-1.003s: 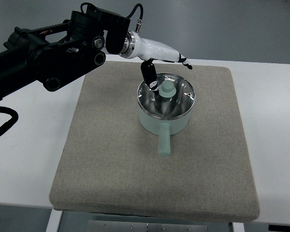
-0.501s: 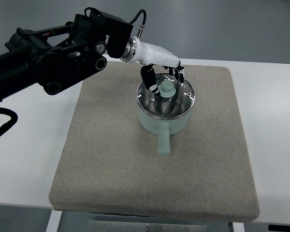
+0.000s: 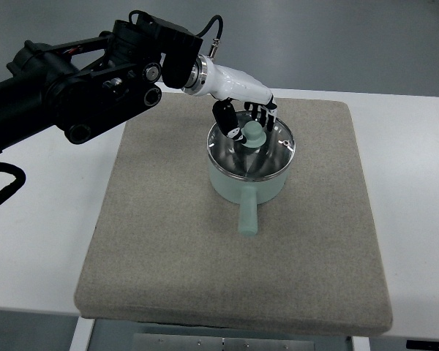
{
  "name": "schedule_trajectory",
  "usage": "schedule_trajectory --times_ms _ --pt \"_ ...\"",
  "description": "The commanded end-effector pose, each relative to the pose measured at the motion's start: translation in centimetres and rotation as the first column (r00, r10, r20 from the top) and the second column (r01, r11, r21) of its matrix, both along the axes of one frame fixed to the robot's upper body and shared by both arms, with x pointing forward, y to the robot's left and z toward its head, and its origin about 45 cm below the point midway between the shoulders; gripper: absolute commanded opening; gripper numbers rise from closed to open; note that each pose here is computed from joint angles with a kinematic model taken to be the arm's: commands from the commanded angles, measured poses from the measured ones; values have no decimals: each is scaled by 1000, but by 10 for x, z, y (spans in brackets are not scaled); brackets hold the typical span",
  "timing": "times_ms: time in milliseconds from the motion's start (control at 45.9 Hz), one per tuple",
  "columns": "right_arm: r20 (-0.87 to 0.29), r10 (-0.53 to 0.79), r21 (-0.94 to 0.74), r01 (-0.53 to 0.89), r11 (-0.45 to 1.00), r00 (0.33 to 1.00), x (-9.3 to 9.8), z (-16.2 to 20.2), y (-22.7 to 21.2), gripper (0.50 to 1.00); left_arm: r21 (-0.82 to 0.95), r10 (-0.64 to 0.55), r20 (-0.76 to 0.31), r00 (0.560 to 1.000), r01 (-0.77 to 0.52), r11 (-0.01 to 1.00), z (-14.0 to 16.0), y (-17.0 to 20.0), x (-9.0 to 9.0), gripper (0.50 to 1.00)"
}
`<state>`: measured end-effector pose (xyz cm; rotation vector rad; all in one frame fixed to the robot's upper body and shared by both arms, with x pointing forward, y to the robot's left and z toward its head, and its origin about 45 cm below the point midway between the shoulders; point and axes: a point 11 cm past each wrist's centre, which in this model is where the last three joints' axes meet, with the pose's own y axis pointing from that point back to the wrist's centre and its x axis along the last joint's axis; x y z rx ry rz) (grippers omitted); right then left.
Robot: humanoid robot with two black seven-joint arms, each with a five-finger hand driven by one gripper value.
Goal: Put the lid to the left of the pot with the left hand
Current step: 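Lower the left hand over the lid and close fingers on the green knob, then lift the glass lid off the pot with the left hand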
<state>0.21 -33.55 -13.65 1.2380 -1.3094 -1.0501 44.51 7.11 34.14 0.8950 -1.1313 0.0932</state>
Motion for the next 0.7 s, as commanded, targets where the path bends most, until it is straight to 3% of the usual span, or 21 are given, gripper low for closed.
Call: schedule_trajectory --times_ms 0,87,305,676 --pt "1 0 1 0 1000 1000 1 0 0 924 7 1 4 1000 -1 1000 0 1 0 666" --pt "1 0 0 0 1000 1000 1 0 0 924 20 1 15 1000 -1 1000 -1 3 1 587" --pt "0 0 1 0 1000 1000 0 0 0 924 24 -1 17 1000 1 1000 -1 2 1 500" --pt "0 0 0 0 1000 1000 0 0 0 924 23 3 29 1000 -4 1000 5 5 3 500"
